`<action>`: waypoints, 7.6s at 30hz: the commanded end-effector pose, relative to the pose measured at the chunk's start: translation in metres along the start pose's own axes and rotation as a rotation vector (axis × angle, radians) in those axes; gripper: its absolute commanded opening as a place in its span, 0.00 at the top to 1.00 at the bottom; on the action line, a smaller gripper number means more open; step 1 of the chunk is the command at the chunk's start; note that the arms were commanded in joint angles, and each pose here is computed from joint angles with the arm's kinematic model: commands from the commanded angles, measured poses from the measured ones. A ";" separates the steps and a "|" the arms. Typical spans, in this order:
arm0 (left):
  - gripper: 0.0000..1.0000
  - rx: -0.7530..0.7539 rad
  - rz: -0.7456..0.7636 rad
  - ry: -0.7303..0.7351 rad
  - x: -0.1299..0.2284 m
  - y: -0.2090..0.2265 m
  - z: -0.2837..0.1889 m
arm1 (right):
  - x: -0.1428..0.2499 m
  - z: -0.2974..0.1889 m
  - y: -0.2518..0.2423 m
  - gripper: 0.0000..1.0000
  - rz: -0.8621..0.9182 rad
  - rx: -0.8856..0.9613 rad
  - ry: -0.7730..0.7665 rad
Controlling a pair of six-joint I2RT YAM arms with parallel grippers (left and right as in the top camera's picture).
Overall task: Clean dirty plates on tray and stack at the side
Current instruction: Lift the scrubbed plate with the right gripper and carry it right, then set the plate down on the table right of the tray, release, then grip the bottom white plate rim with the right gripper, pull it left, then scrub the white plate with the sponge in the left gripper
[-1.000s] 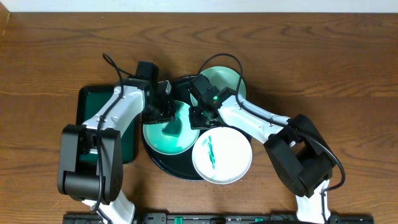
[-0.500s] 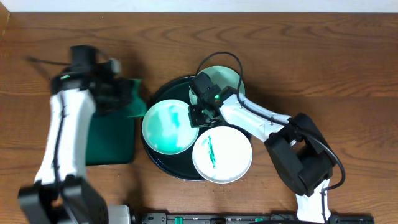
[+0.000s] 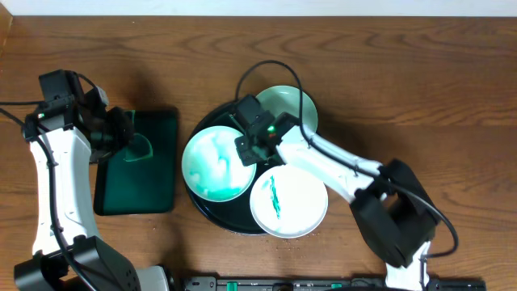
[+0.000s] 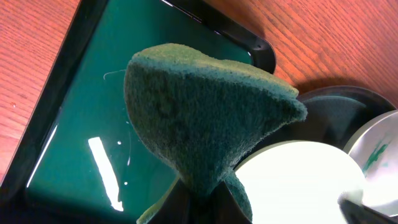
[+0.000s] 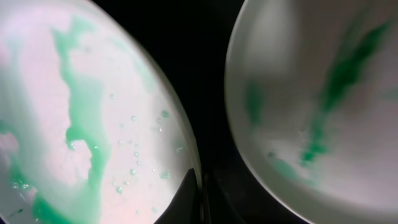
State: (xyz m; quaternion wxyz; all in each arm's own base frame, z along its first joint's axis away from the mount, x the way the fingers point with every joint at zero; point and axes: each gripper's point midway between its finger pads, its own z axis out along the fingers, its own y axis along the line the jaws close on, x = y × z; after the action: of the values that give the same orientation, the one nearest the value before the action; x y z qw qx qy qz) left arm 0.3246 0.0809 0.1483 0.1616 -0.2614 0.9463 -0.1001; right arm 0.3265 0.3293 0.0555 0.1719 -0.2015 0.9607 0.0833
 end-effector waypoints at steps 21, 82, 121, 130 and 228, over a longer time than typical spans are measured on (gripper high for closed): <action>0.93 -0.004 0.019 -0.017 -0.005 0.001 -0.005 | -0.052 -0.217 0.007 0.99 -0.356 1.049 -0.692; 0.92 -0.004 0.047 0.000 0.000 0.001 -0.004 | 0.139 -0.085 -0.330 0.57 0.896 0.096 -0.058; 0.93 -0.006 0.065 0.003 0.001 -0.001 -0.004 | 0.157 -0.035 -0.119 0.99 0.426 -0.125 0.378; 0.92 -0.007 0.064 0.009 0.002 0.000 -0.004 | 0.094 -0.059 -0.075 0.99 0.360 -0.220 0.204; 0.93 0.184 0.364 0.312 0.129 -0.148 0.094 | 0.079 0.023 -0.029 0.99 0.363 -0.189 0.331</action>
State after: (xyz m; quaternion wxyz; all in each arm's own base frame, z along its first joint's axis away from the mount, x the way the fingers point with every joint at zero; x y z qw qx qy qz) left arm 0.2877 -0.1311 0.0297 -0.0164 -0.0618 0.9829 -0.1727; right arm 0.2735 0.2793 0.0044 -0.0228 -0.0572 0.9841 0.1663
